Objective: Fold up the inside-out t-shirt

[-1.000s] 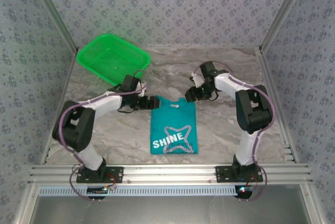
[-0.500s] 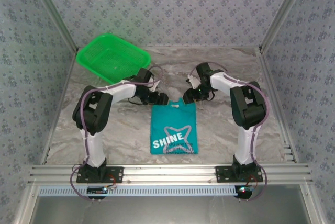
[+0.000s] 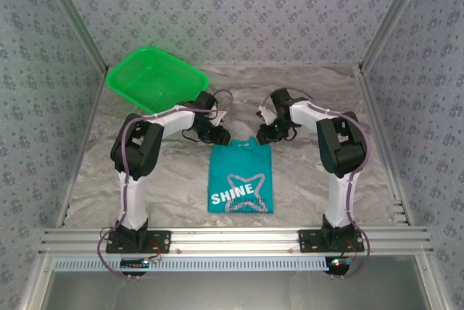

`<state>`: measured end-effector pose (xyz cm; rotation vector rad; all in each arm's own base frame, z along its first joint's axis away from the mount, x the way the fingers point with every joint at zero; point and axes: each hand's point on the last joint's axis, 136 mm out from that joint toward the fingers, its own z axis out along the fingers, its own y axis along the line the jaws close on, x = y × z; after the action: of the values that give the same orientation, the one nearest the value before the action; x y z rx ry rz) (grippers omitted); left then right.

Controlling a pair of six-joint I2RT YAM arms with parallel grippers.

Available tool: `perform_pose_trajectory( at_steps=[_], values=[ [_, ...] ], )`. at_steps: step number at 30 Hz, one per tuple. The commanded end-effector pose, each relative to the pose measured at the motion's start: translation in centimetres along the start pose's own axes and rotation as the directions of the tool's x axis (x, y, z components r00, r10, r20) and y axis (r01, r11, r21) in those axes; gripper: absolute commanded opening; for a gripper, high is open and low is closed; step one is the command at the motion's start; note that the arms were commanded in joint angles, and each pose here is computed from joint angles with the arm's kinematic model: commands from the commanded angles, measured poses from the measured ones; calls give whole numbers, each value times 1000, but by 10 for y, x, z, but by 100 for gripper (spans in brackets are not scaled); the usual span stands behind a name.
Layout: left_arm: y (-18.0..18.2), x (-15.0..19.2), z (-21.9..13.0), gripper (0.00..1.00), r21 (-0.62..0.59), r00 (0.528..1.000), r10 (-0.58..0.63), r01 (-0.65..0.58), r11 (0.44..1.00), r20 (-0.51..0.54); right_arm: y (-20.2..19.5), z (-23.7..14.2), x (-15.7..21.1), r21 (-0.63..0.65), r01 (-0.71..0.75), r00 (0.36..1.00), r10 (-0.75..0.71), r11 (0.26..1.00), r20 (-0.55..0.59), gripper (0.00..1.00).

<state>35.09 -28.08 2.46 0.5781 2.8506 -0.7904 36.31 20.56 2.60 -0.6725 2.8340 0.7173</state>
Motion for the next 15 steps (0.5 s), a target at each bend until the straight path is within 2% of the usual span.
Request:
perform_pose_trajectory(
  at_steps=[1, 3, 6, 10, 15],
  values=[
    [13, 44, 24, 26, -43, 987, 6, -13, 999, -162, 8, 6, 10, -45, 3, 999, -4, 999, -34, 5],
    [10, 37, 15, 15, -45, 991, 43, -49, 998, -131, 12, -2, 4, -53, 8, 1000, -8, 999, -1, 0],
    [-5, 21, -8, 3, 0, 993, 108, -108, 994, -43, 25, -24, -13, -119, 31, 994, -19, 992, 104, 0],
    [-30, -2, -46, 0, 152, 989, 119, -131, 980, 85, 40, -64, -32, -194, 72, 973, -26, 978, 230, 0],
    [-34, -32, -78, 0, 170, 983, 94, -121, 978, 156, 47, -101, -59, -176, 140, 938, -73, 974, 338, 0]
  ],
)
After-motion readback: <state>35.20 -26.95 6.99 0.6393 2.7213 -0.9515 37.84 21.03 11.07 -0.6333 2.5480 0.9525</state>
